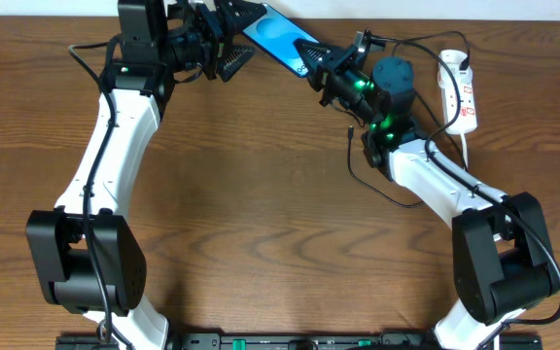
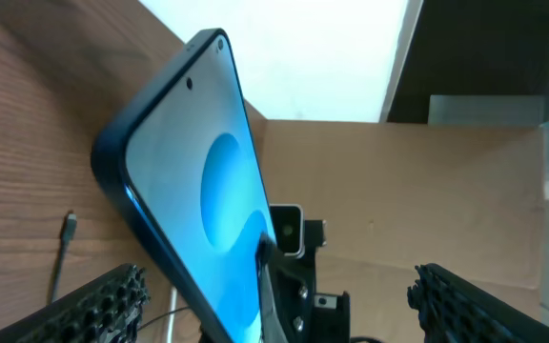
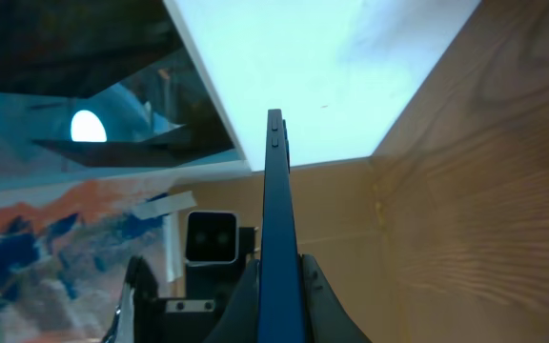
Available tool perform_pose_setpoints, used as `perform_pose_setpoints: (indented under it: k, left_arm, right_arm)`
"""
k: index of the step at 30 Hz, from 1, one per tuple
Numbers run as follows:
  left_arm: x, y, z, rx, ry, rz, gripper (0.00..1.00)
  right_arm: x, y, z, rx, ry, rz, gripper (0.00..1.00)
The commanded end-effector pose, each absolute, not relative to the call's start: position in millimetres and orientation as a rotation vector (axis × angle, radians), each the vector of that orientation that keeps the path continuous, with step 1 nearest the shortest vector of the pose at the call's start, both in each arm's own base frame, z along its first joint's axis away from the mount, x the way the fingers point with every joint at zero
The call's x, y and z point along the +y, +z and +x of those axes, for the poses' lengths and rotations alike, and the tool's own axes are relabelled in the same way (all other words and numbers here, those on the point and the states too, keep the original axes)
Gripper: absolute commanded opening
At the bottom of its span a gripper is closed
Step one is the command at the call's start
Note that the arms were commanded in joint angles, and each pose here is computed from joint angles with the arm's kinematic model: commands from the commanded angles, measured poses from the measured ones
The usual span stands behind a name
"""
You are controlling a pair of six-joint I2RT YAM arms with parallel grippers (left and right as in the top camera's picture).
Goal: Plug charger to phone and switch on socket
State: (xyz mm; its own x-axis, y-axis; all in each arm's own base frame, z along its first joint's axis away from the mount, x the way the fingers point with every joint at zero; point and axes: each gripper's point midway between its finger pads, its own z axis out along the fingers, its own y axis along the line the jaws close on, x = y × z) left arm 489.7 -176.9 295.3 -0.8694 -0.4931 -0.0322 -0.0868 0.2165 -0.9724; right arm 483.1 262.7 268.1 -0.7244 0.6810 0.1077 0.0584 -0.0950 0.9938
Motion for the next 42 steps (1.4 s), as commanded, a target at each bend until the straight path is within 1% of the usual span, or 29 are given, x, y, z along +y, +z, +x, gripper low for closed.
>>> perform_pose_setpoints:
  k: [1, 3, 5, 7, 11, 14, 16, 19, 20, 21, 23, 26, 28, 32, 42]
  left_arm:
    - [-175, 307, 489, 2.136, -1.706, -0.566, 0.91]
    - [-175, 307, 489, 2.136, -1.705, -0.567, 0.90]
    - [-176, 307, 490, 2.135, -1.697, -0.571, 0.84]
    - [-179, 306, 491, 2.133, -1.686, -0.573, 0.81]
    - [-188, 304, 492, 2.134, -1.658, -0.577, 0.79]
    - [-196, 307, 491, 2.126, -1.663, -0.548, 0.76]
    - [-198, 309, 491, 2.122, -1.663, -0.540, 0.70]
    - [-198, 309, 491, 2.120, -1.661, -0.541, 0.58]
    - [-198, 309, 491, 2.121, -1.661, -0.541, 0.55]
    - [-198, 309, 491, 2.120, -1.661, -0.540, 0.54]
    - [-198, 308, 491, 2.120, -1.660, -0.542, 0.47]
    - [-197, 307, 493, 2.118, -1.648, -0.555, 0.41]
    - [-196, 307, 494, 2.114, -1.638, -0.564, 0.40]
    - [-193, 305, 497, 2.107, -1.616, -0.585, 0.31]
    - [-186, 302, 505, 2.083, -1.556, -0.637, 0.30]
  right_arm:
    - [264, 288, 482, 1.680, 1.933, 0.813, 0.01]
    - [264, 289, 482, 1.675, 1.944, 0.823, 0.01]
    - [265, 290, 481, 1.672, 1.961, 0.830, 0.01]
    - [268, 290, 479, 1.679, 1.967, 0.824, 0.01]
    - [276, 290, 475, 1.683, 1.989, 0.840, 0.01]
    - [280, 290, 473, 1.690, 1.993, 0.834, 0.01]
    - [284, 288, 471, 1.705, 1.998, 0.822, 0.01]
    - [287, 286, 468, 1.726, 1.994, 0.808, 0.01]
    - [288, 286, 467, 1.729, 1.994, 0.802, 0.01]
    - [289, 285, 466, 1.735, 1.996, 0.798, 0.01]
    - [291, 284, 465, 1.748, 1.994, 0.792, 0.01]
    - [293, 283, 464, 1.758, 1.996, 0.782, 0.01]
    - [293, 283, 463, 1.761, 1.998, 0.779, 0.01]
    - [294, 283, 462, 1.769, 2.005, 0.770, 0.01]
    - [298, 282, 458, 1.794, 2.015, 0.757, 0.01]
